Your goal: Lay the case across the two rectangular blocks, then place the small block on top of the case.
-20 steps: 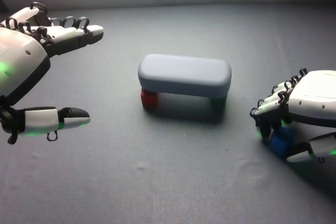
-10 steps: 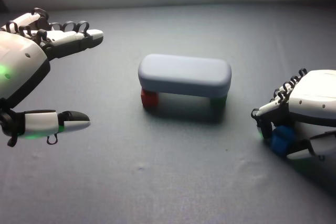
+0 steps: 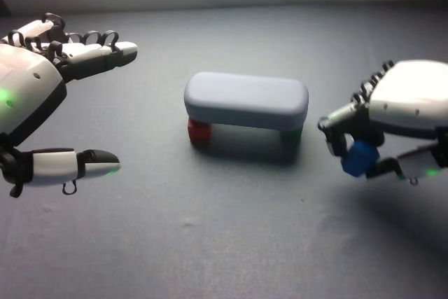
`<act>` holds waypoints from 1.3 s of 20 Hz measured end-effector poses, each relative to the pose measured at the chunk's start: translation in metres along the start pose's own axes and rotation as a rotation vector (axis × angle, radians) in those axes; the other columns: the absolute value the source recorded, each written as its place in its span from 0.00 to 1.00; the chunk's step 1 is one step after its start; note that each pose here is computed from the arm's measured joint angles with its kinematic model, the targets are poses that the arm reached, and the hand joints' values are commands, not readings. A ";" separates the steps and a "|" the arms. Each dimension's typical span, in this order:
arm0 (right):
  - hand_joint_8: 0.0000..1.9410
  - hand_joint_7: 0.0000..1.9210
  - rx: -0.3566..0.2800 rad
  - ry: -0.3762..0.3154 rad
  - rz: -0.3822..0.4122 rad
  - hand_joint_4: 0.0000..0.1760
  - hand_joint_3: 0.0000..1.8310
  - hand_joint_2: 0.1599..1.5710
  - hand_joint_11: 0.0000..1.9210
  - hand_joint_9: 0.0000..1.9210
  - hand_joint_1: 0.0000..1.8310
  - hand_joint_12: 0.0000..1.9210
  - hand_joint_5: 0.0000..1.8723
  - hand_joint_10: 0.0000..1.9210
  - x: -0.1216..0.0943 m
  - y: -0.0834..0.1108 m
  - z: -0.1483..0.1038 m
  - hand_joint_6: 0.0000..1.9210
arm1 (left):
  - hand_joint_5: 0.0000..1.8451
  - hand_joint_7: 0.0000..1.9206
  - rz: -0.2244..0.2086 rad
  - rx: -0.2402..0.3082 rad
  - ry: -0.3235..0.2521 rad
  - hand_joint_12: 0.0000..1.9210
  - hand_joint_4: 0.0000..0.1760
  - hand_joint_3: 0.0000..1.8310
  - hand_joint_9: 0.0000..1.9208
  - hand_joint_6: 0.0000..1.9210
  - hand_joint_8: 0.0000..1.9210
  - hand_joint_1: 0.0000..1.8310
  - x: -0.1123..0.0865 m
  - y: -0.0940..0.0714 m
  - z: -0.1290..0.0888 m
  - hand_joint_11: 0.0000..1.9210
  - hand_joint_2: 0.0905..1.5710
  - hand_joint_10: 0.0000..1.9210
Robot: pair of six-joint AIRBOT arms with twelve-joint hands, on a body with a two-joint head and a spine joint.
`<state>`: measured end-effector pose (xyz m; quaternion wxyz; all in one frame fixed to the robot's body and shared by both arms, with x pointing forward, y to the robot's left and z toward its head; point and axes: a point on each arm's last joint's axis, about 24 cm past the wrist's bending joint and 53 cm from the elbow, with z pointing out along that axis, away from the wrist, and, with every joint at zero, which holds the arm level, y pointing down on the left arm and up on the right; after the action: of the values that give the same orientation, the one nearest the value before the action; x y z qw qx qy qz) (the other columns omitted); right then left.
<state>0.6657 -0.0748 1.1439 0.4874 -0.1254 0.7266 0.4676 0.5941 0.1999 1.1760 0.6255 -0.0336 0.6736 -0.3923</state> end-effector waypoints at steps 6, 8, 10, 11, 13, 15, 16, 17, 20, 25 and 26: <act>0.50 0.56 -0.067 -0.093 -0.026 0.00 0.00 0.67 0.41 0.49 0.68 0.81 0.50 0.61 -0.043 0.022 0.017 0.51 | 0.25 0.31 -0.009 -0.009 0.012 0.58 0.00 0.00 0.35 0.00 0.00 0.52 0.005 0.003 -0.002 0.12 0.53 0.00; 0.37 0.61 -0.086 -0.113 -0.029 0.00 0.00 0.65 0.44 0.53 0.68 0.69 0.51 0.46 -0.051 0.028 0.025 0.52 | 0.25 0.30 -0.011 -0.011 0.014 0.57 0.00 0.00 0.35 0.00 0.00 0.52 0.006 0.003 -0.002 0.13 0.53 0.00; 0.29 0.64 -0.098 -0.125 -0.036 0.00 0.00 0.64 0.40 0.54 0.69 0.65 0.54 0.38 -0.056 0.033 0.033 0.52 | 0.26 0.30 -0.015 -0.015 0.018 0.56 0.00 0.00 0.34 0.00 0.00 0.52 0.008 0.005 -0.001 0.13 0.53 0.00; 0.35 0.64 -0.104 -0.132 -0.040 0.00 0.00 0.62 0.41 0.56 0.69 0.70 0.57 0.45 -0.060 0.036 0.037 0.41 | 0.25 0.30 -0.020 -0.018 0.022 0.56 0.00 0.00 0.34 0.00 0.00 0.51 0.009 0.006 -0.001 0.13 0.53 0.00; 0.28 0.66 -0.115 -0.148 -0.050 0.00 0.00 0.62 0.41 0.56 0.69 0.69 0.57 0.41 -0.069 0.041 0.047 0.43 | 0.25 0.30 -0.021 -0.017 0.025 0.56 0.00 0.00 0.34 0.00 0.00 0.50 0.010 0.006 -0.001 0.13 0.53 0.00; 0.27 0.63 -0.118 -0.153 -0.056 0.00 0.00 0.63 0.35 0.52 0.69 0.70 0.56 0.35 -0.072 0.043 0.052 0.52 | 0.25 0.30 -0.022 -0.019 0.029 0.55 0.00 0.00 0.34 0.00 0.00 0.50 0.012 0.007 -0.001 0.13 0.54 0.00; 0.30 0.60 -0.119 -0.152 -0.060 0.00 0.00 0.64 0.33 0.50 0.69 0.68 0.56 0.30 -0.072 0.046 0.057 0.54 | 0.24 0.29 -0.022 -0.023 0.034 0.53 0.00 0.00 0.34 0.00 0.00 0.49 0.013 0.008 0.000 0.14 0.54 0.00; 0.30 0.58 -0.120 -0.149 -0.065 0.00 0.00 0.65 0.32 0.51 0.69 0.65 0.56 0.23 -0.071 0.046 0.061 0.55 | 0.24 0.29 -0.022 -0.025 0.036 0.51 0.00 0.00 0.33 0.00 0.00 0.49 0.014 0.009 0.000 0.14 0.54 0.00; 0.34 0.61 -0.105 -0.144 -0.083 0.03 0.00 0.64 0.35 0.56 0.68 0.67 0.54 0.26 -0.073 0.046 0.072 0.51 | 0.24 0.28 -0.027 -0.023 0.040 0.50 0.00 0.00 0.33 0.00 0.00 0.50 0.015 0.009 0.000 0.14 0.54 0.00; 0.39 0.62 -0.052 -0.143 -0.113 0.00 0.00 0.62 0.46 0.56 0.69 0.77 0.58 0.51 -0.081 0.034 0.086 0.39 | 0.23 0.28 -0.030 -0.024 0.048 0.50 0.01 0.00 0.33 0.00 0.00 0.49 0.018 0.011 0.001 0.14 0.54 0.00; 0.41 0.61 -0.043 -0.141 -0.114 0.00 0.00 0.63 0.47 0.55 0.69 0.78 0.58 0.53 -0.081 0.032 0.088 0.39 | 0.23 0.28 -0.028 -0.022 0.050 0.52 0.00 0.00 0.33 0.00 0.00 0.49 0.018 0.011 0.001 0.13 0.55 0.00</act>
<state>0.7374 -0.0091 1.2210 0.5603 -0.1439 0.6722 0.4621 0.5957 0.1973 1.1549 0.6023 -0.0403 0.6929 -0.3944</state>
